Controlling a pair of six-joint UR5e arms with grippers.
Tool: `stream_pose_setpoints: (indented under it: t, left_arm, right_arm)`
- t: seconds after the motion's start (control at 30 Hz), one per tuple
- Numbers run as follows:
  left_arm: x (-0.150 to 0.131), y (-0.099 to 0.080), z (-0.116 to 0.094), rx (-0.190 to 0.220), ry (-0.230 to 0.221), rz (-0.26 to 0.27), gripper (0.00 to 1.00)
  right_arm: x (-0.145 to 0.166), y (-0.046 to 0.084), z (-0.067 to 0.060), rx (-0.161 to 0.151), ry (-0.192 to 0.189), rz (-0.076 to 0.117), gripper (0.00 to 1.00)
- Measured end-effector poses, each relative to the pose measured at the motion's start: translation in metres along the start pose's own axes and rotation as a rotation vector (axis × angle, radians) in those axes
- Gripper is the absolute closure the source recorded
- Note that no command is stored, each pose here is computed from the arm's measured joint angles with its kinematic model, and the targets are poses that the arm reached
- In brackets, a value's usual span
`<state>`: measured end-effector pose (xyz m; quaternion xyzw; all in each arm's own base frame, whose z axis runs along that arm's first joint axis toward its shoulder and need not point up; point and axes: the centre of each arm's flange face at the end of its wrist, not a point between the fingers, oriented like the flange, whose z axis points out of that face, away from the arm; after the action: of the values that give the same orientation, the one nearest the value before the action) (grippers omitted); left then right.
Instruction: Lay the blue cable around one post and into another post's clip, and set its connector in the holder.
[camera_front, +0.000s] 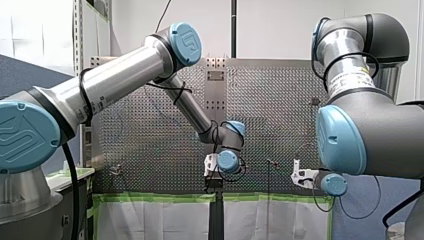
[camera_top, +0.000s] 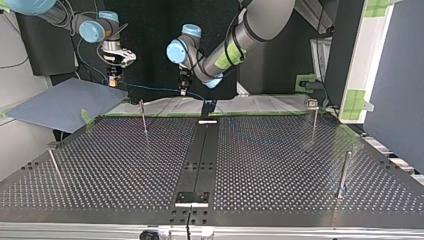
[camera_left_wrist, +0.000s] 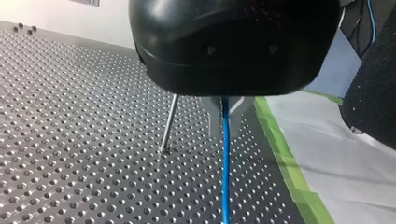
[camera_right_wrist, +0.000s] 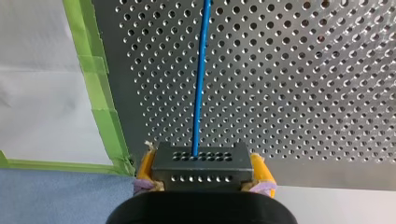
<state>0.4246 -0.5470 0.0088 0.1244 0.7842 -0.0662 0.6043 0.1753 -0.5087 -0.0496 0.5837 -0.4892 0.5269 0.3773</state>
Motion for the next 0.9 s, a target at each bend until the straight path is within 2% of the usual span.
stream_pose_setpoints:
  t: [0.33, 0.57, 0.77, 0.9]
  left_arm:
    - [-0.001, -0.002, 0.001, 0.003, -0.016, -0.012, 0.95]
    - [-0.003, -0.007, 0.002, 0.012, -0.051, -0.033, 0.95]
    - [-0.006, -0.014, 0.002, 0.026, -0.086, -0.056, 0.95]
    - [-0.008, -0.019, 0.003, 0.043, -0.109, -0.083, 0.95]
  right_arm:
    - [0.000, 0.000, 0.000, -0.001, 0.001, 0.000, 1.00]
    - [0.002, 0.005, 0.002, -0.021, 0.001, -0.004, 1.00]
    - [0.006, 0.009, 0.009, -0.031, 0.000, -0.009, 1.00]
    - [0.011, 0.012, 0.014, -0.043, -0.007, -0.020, 1.00]
